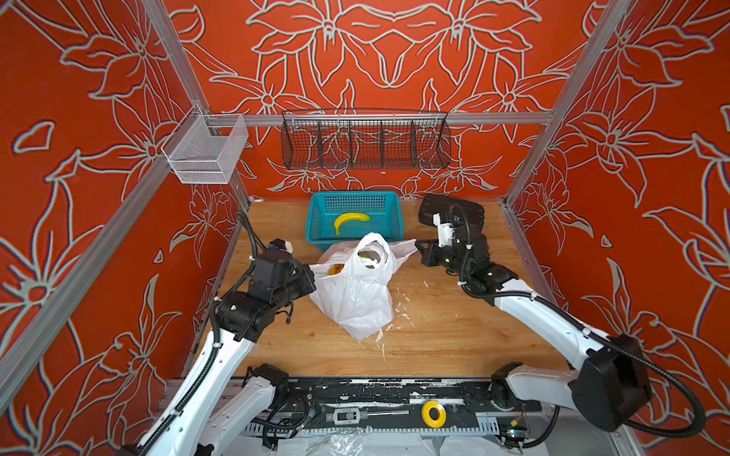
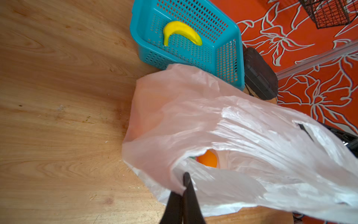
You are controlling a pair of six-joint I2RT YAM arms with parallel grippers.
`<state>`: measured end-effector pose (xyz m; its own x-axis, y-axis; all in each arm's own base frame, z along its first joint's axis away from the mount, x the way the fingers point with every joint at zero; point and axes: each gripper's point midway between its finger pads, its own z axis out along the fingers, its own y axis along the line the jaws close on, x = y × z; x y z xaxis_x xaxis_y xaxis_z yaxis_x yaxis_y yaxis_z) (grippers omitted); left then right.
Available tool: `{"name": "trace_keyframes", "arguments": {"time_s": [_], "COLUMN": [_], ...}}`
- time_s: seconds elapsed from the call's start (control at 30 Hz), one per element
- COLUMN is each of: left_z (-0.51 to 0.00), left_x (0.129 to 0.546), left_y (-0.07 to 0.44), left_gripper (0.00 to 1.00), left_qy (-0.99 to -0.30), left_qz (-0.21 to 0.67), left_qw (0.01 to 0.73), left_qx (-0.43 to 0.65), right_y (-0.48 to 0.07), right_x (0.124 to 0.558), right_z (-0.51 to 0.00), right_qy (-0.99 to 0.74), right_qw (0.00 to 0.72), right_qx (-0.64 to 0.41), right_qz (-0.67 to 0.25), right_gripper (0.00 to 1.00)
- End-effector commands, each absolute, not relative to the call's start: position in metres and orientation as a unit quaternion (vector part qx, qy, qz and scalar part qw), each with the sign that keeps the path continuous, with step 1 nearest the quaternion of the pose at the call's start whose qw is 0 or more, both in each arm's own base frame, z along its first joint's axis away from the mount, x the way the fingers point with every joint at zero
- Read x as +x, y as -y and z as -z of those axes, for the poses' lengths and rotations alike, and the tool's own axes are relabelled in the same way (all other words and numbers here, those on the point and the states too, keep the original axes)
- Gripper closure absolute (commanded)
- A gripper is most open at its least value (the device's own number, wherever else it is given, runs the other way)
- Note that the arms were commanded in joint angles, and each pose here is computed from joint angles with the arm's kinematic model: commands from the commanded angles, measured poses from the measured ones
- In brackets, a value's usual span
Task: Untie the knot of the plastic bag and take out the fruit
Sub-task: 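Hold the bag handles apart with both grippers, spreading the opening wide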
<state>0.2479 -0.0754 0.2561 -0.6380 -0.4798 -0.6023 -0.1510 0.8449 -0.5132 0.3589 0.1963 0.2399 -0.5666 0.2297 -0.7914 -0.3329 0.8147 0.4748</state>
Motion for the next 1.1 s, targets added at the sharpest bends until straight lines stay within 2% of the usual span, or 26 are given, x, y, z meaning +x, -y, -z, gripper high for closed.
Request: {"name": "trace_keyframes", "arguments": {"time_s": [0.0, 0.13, 0.17, 0.2, 0.23, 0.27, 0.33, 0.43, 0.57, 0.7, 0.87, 1.07], "left_z": [-0.251, -0.245, -0.249, -0.254, -0.260, -0.269, -0.286, -0.314, -0.341, -0.340, -0.328, -0.327], "left_x": [0.237, 0.238, 0.241, 0.243, 0.244, 0.245, 0.248, 0.256, 0.270, 0.274, 0.289, 0.281], "left_y": [0.062, 0.072, 0.078, 0.084, 0.088, 0.090, 0.087, 0.083, 0.108, 0.146, 0.160, 0.182], "left_gripper": [1.00, 1.00, 0.90, 0.72, 0.52, 0.40, 0.32, 0.30, 0.30, 0.31, 0.32, 0.31], "left_qy": [-0.878, -0.871, -0.867, -0.863, -0.858, -0.854, -0.850, -0.845, -0.828, -0.785, -0.780, -0.751], "left_qz": [0.194, 0.224, 0.238, 0.251, 0.260, 0.261, 0.241, 0.198, 0.183, 0.189, 0.186, 0.241], "left_qw": [0.390, 0.395, 0.404, 0.413, 0.424, 0.435, 0.459, 0.495, 0.519, 0.512, 0.482, 0.464], "left_qx": [-0.199, -0.186, -0.166, -0.148, -0.129, -0.116, -0.089, -0.035, 0.107, 0.292, 0.353, 0.404], "right_y": [-0.184, -0.190, -0.194, -0.198, -0.203, -0.208, -0.216, -0.219, -0.227, -0.247, -0.275, -0.311], "right_x": [0.362, 0.361, 0.360, 0.359, 0.356, 0.353, 0.345, 0.335, 0.314, 0.285, 0.261, 0.255], "right_z": [-0.240, -0.235, -0.237, -0.240, -0.246, -0.254, -0.269, -0.292, -0.327, -0.354, -0.373, -0.374], "right_qy": [-0.826, -0.823, -0.820, -0.817, -0.813, -0.808, -0.799, -0.783, -0.763, -0.737, -0.712, -0.700], "right_qw": [0.471, 0.461, 0.458, 0.454, 0.452, 0.448, 0.447, 0.460, 0.476, 0.472, 0.447, 0.411], "right_qx": [0.004, 0.006, 0.001, -0.005, -0.014, -0.030, -0.054, -0.079, -0.130, -0.210, -0.282, -0.336], "right_qz": [-0.311, -0.332, -0.343, -0.354, -0.366, -0.381, -0.399, -0.411, -0.418, -0.437, -0.462, -0.477], "right_gripper": [1.00, 1.00, 1.00, 0.97, 0.91, 0.82, 0.65, 0.50, 0.36, 0.31, 0.24, 0.24]}}
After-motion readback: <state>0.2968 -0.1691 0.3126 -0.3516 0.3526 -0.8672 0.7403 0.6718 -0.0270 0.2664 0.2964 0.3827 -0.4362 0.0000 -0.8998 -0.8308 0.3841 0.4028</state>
